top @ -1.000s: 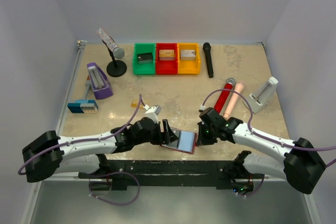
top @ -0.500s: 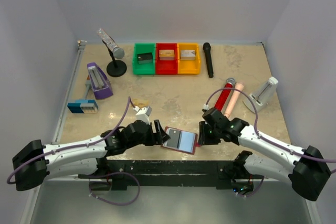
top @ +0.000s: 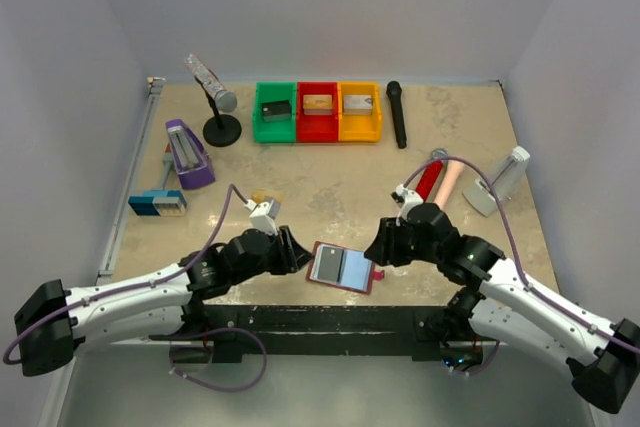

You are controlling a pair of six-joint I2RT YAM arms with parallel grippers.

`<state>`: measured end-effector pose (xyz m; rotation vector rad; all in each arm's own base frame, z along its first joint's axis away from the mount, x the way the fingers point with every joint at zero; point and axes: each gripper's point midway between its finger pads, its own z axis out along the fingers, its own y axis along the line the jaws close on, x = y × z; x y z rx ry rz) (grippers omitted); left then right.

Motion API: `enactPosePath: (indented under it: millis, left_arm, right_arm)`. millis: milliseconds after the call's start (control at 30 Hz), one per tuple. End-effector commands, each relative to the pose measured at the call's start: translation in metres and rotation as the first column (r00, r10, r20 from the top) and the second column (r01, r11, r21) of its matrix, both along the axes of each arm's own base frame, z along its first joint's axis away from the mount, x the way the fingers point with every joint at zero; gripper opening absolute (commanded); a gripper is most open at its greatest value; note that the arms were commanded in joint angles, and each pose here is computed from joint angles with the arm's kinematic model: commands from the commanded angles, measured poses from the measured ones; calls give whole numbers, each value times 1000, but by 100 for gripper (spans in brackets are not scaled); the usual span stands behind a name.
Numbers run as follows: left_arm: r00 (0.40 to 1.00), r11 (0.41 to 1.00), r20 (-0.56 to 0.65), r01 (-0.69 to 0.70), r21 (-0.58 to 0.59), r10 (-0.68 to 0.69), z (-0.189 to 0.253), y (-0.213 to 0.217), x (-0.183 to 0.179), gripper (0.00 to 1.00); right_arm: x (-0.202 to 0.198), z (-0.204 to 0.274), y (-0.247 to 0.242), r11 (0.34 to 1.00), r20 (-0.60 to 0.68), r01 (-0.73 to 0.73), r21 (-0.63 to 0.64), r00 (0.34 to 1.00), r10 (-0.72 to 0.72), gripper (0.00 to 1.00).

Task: Take the credit cards out of the card holder
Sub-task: Remove the credit card from the card holder.

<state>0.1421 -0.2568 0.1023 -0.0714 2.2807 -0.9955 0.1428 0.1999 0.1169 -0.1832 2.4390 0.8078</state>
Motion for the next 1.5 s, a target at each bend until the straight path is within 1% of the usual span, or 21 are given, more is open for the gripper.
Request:
enactPosePath:
  millis: [0,33,100,133,267,433,567,800,1067,1233,1367,1467]
  left_arm:
    - [993,995,85,87,-58,-82,21,-21,6,30]
    - [991,993,89,105,-55,-100,21,-24,6,22]
    - [988,991,90,129,-46,-124,19,-30,8,2]
    - [987,989,90,139,-46,-135,17,-32,9,0]
    - [985,985,68,163,-53,-160,8,-44,12,0]
    - [986,986,51,159,-60,-156,-5,-54,19,0]
    - [983,981,13,182,-73,-181,-18,-61,14,0]
    - [987,988,-57,152,-26,-153,-49,-50,10,0]
    - [986,992,-116,123,23,-119,-77,-30,-1,0]
    - [985,993,-130,118,25,-113,-85,-22,-7,0]
    - [987,994,-115,113,0,-112,-80,-22,-7,0]
    - [993,996,-76,90,-27,-92,-68,-21,-1,0]
  right_arm:
    - [11,33,45,948,128,-86,307,991,48,33]
    - [8,29,49,944,106,-96,315,992,65,29]
    - [2,25,58,939,65,-150,311,989,136,23]
    - [0,20,63,935,44,-161,317,987,155,20]
    - [3,-9,76,926,-46,-125,356,988,151,18]
    - [-2,-40,78,927,-127,-92,364,981,147,18]
    - [-5,-60,72,939,-160,-62,339,980,122,17]
    - [-10,-79,60,958,-187,-37,285,978,93,17]
    - [-13,-93,47,974,-201,-10,228,978,57,17]
    - [-14,-95,44,977,-202,-4,215,978,49,17]
    - [-11,-83,47,972,-176,-14,234,983,56,18]
    - [-6,-64,50,967,-146,-11,253,988,50,23]
